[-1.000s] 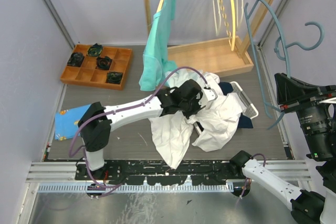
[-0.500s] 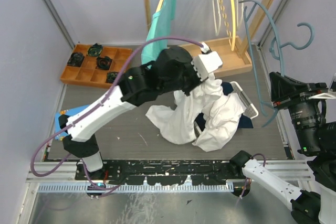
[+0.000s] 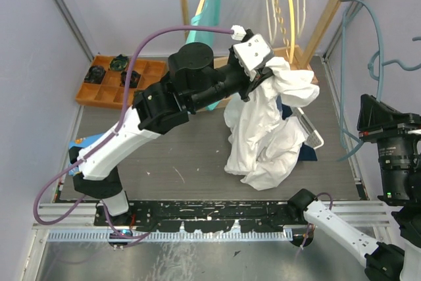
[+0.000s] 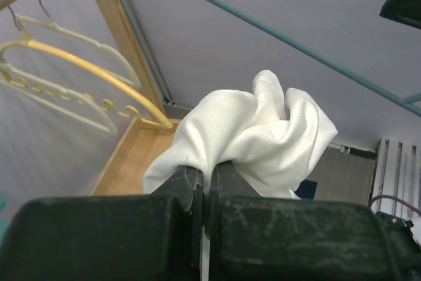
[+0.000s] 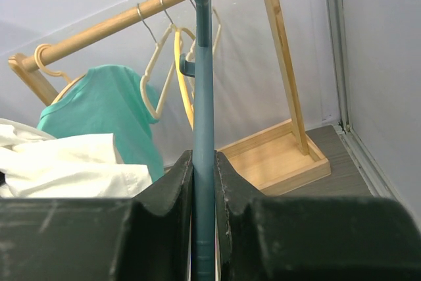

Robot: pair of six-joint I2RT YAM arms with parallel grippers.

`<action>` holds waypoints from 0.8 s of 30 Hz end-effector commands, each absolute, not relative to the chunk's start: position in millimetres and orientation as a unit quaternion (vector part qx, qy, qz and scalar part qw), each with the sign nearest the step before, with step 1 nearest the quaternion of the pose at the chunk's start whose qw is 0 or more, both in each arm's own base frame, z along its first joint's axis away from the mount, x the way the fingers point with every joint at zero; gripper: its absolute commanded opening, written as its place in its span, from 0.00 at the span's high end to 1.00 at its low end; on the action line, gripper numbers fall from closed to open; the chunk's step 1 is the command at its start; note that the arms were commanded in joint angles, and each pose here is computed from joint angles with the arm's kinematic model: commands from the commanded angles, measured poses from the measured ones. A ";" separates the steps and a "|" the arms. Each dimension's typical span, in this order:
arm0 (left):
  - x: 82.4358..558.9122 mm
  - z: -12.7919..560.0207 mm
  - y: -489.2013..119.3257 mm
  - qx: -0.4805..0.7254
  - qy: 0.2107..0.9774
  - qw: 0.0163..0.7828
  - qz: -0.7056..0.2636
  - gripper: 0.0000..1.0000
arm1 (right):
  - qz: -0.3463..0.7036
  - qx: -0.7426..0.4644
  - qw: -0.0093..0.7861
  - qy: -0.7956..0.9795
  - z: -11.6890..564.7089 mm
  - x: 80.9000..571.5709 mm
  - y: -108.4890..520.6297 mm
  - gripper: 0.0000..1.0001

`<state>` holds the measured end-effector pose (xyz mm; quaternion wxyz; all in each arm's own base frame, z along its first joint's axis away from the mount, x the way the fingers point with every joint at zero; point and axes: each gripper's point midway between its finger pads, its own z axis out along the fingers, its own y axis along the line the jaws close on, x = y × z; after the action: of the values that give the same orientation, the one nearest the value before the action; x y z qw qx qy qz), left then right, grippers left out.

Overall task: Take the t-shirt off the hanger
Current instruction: Pick up the T-shirt from the center of the board.

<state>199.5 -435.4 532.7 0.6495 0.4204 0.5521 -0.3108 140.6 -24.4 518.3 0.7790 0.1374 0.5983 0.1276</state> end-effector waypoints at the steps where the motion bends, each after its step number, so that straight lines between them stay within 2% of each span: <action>1: 193.2 603.6 -438.1 0.355 0.462 0.725 -0.367 1.00 | 0.138 0.165 0.791 0.572 531.2 133.5 -35.1 0.99; 12: 201.9 667.3 -447.0 0.258 0.367 0.803 -0.393 1.00 | 0.132 0.183 0.795 0.563 533.2 124.2 -47.8 1.00; 19: 206.3 646.1 -470.4 0.260 0.382 0.791 -0.401 1.00 | 0.132 0.187 0.799 0.556 537.1 118.5 -53.5 1.00; 24: 222.7 588.7 -489.3 0.282 0.431 0.775 -0.367 1.00 | 0.132 0.188 0.799 0.555 540.1 113.9 -57.2 0.99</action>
<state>217.8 -491.3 598.0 0.7655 0.3022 0.4273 -0.3742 125.9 -46.6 522.8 0.7863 0.1728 0.5812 0.1185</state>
